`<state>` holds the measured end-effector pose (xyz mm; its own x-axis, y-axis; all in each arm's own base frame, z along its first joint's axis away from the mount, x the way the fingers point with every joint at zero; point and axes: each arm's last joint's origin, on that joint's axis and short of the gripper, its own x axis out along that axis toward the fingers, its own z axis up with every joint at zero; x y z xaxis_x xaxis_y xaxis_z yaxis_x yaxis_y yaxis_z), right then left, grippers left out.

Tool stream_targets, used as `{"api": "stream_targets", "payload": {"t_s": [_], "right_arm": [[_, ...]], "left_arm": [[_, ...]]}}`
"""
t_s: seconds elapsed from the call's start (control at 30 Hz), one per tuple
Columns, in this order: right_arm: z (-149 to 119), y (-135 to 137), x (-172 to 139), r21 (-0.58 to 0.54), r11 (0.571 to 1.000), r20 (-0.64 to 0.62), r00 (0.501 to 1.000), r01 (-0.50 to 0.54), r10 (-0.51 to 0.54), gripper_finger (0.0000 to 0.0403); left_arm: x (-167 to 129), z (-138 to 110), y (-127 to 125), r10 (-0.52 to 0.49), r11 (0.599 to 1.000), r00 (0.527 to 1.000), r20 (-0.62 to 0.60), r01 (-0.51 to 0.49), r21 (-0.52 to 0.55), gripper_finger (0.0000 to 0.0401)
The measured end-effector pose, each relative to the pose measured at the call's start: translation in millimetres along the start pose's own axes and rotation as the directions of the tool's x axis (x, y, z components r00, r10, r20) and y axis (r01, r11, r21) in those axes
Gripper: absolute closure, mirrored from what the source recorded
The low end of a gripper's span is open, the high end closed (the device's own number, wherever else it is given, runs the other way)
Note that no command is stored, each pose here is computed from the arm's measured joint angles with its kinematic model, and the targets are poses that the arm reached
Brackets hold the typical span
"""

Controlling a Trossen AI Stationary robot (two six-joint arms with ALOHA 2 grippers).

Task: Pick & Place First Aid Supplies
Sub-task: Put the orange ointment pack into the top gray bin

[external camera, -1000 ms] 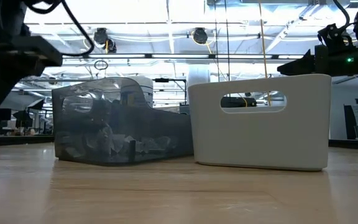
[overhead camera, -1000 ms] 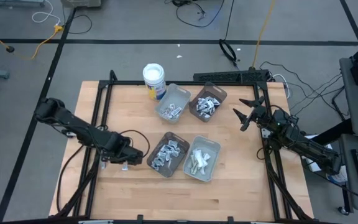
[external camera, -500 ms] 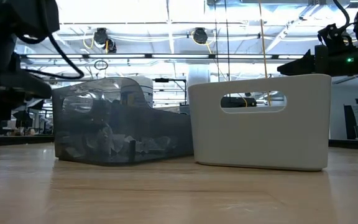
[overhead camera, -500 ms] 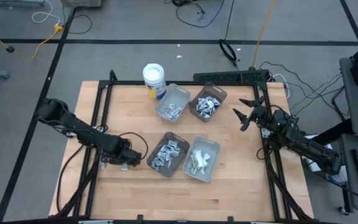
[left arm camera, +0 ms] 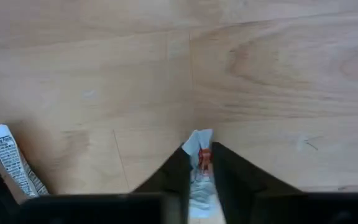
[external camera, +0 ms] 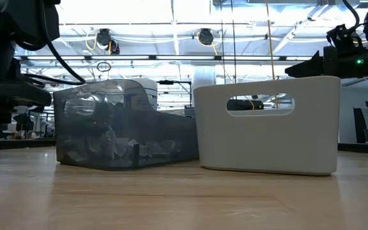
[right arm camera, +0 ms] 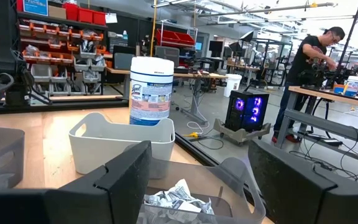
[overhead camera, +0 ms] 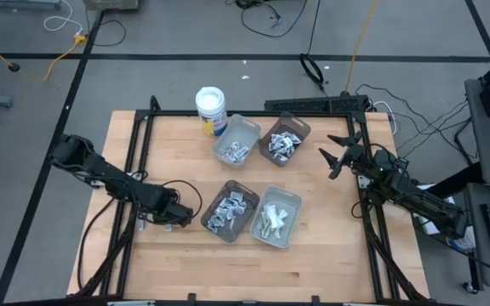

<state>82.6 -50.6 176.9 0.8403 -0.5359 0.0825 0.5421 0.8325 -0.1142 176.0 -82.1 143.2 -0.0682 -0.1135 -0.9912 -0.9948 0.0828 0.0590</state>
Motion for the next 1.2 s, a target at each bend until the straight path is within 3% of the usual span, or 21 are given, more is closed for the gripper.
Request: {"api": "stream_targets", "payload": {"t_s": [0.13,0.67,0.9,1.2], "right_arm": [[0.0,0.0,0.0,0.0,1.0,0.0,1.0,0.0,0.0,0.014],[0.0,0.0,0.0,0.0,1.0,0.0,1.0,0.0,0.0,0.014],[0.0,0.0,0.0,0.0,1.0,0.0,1.0,0.0,0.0,0.014],[0.0,0.0,0.0,0.0,1.0,0.0,1.0,0.0,0.0,0.014]], "left_arm": [[-1.1,-0.7,-0.5,0.002,1.0,1.0,-0.011,-0.002,0.013,0.0389],[-68.4,18.6,-8.0,-0.067,0.986,0.996,-0.052,0.075,0.152,0.0397],[-100.7,49.1,-16.7,-0.084,0.981,0.996,-0.035,0.089,0.173,0.0397],[-134.3,113.7,-50.8,-0.14,0.971,0.99,0.011,0.135,0.198,0.0394]]}}
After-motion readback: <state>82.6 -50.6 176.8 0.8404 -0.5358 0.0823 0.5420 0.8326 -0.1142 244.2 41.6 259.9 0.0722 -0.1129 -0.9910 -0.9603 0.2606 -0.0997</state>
